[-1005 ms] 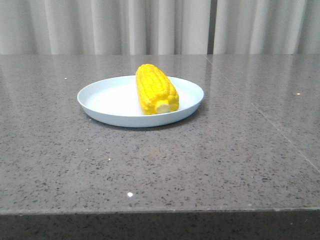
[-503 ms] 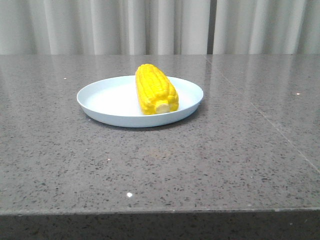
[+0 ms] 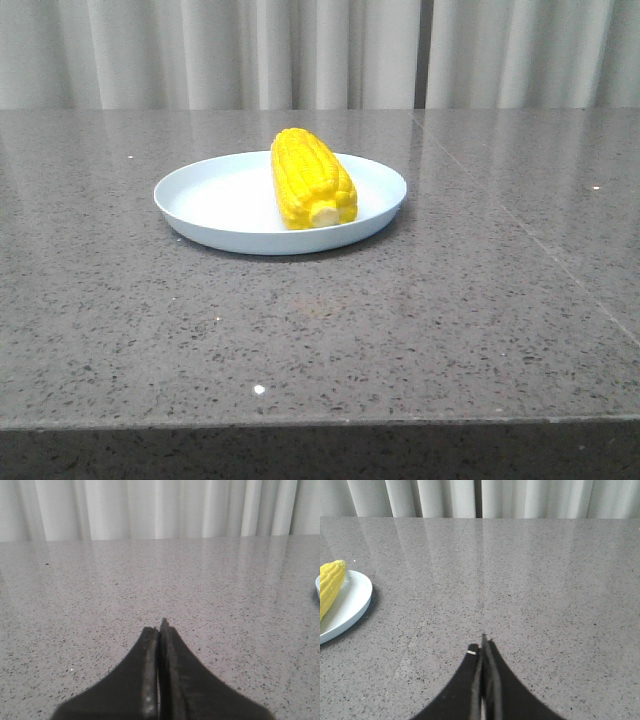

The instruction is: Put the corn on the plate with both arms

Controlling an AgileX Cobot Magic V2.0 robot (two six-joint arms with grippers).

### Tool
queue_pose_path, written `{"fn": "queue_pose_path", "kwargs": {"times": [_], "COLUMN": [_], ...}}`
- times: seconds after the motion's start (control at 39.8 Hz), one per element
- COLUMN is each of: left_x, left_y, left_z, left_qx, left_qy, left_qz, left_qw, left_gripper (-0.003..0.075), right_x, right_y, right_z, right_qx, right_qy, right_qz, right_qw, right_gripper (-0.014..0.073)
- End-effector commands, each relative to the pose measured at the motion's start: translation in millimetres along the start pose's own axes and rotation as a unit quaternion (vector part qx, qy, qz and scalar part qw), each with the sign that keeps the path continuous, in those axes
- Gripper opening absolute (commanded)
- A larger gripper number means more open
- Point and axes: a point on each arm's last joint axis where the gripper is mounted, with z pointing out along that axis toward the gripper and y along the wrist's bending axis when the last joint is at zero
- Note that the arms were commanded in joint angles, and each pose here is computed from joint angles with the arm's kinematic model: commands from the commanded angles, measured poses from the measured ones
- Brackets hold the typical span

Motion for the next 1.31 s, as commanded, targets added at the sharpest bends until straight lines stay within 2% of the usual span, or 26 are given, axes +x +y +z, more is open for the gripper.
{"fn": "queue_pose_path", "kwargs": {"times": [0.0,0.28,0.6,0.83,1.28], "left_x": [-8,-8,-8,-8,-8], "left_y": [1,1,1,1,1], "left_z": [-2,-2,-2,-2,-2], "left_qx": [-0.004,-0.004,-0.004,-0.004,-0.004], "left_qy": [-0.053,-0.053,-0.053,-0.053,-0.053], "left_qz": [-0.007,-0.007,-0.007,-0.007,-0.007], "left_qw": [0.999,0.999,0.999,0.999,0.999], "left_gripper": [-0.0020,-0.0020,-0.0020,-0.0020,-0.0020], "right_x": [-14,24,75,80,81], "right_y": [2,3,-12,-12,-12], "right_z": [-2,11,10,8,8], "right_qx": [-0.006,-0.029,0.054,0.055,0.055], "right_qy": [-0.052,-0.086,-0.094,-0.070,-0.068], "right_qz": [-0.015,-0.060,0.029,0.029,0.029], "right_qw": [0.999,0.994,0.994,0.996,0.996], "right_gripper": [-0.0122,-0.0122,-0.0122,-0.0122,-0.0122]}}
